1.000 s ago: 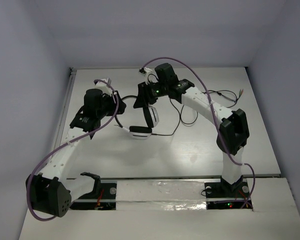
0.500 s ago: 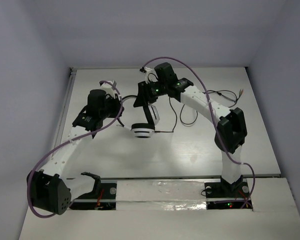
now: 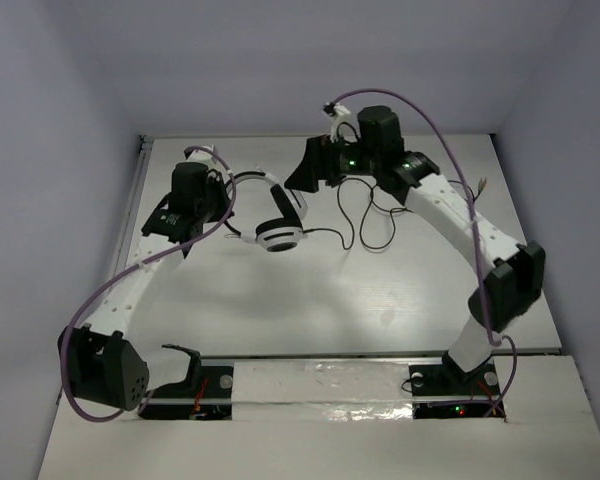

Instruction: Wrap the headphones

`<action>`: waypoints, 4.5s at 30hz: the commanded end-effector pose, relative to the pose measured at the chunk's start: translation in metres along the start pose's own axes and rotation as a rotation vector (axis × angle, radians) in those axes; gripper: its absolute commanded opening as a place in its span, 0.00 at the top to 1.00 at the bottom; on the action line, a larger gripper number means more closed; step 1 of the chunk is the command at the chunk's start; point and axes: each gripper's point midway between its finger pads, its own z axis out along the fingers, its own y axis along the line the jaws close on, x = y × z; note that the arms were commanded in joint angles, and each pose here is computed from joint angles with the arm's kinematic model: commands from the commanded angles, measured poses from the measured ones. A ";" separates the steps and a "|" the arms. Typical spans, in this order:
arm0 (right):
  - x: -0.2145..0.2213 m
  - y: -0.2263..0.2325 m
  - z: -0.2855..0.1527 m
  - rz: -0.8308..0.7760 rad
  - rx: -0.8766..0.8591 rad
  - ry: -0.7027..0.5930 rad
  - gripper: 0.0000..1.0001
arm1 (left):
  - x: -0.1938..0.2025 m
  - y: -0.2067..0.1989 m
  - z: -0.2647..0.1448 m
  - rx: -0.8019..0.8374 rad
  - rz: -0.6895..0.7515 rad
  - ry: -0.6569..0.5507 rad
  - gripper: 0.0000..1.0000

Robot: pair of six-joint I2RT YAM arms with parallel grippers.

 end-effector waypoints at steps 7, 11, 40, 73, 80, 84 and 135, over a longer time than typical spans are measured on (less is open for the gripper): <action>-0.073 0.063 -0.128 -0.275 0.118 -0.500 0.49 | -0.062 0.022 -0.003 0.035 -0.166 -0.129 1.00; -0.042 0.043 -0.145 -0.247 0.186 -0.582 1.00 | -0.084 0.010 -0.014 0.104 -0.228 -0.164 1.00; 0.004 -0.116 -0.035 -0.341 0.444 -0.402 0.19 | -0.177 -0.063 -0.099 0.521 -0.258 -0.206 1.00; 0.040 -0.110 0.064 -0.194 0.066 -0.431 0.23 | -0.231 -0.119 -0.182 0.934 -0.443 -0.225 1.00; 0.042 -0.116 0.082 -0.175 0.030 -0.405 0.22 | -0.235 -0.127 -0.199 0.992 -0.450 -0.221 1.00; 0.056 -0.115 0.083 -0.158 0.009 -0.361 0.36 | -0.234 -0.123 -0.198 0.975 -0.468 -0.229 1.00; 0.164 0.125 -0.013 -0.493 0.376 0.322 1.00 | -0.042 0.048 0.023 -0.320 -0.600 -0.517 1.00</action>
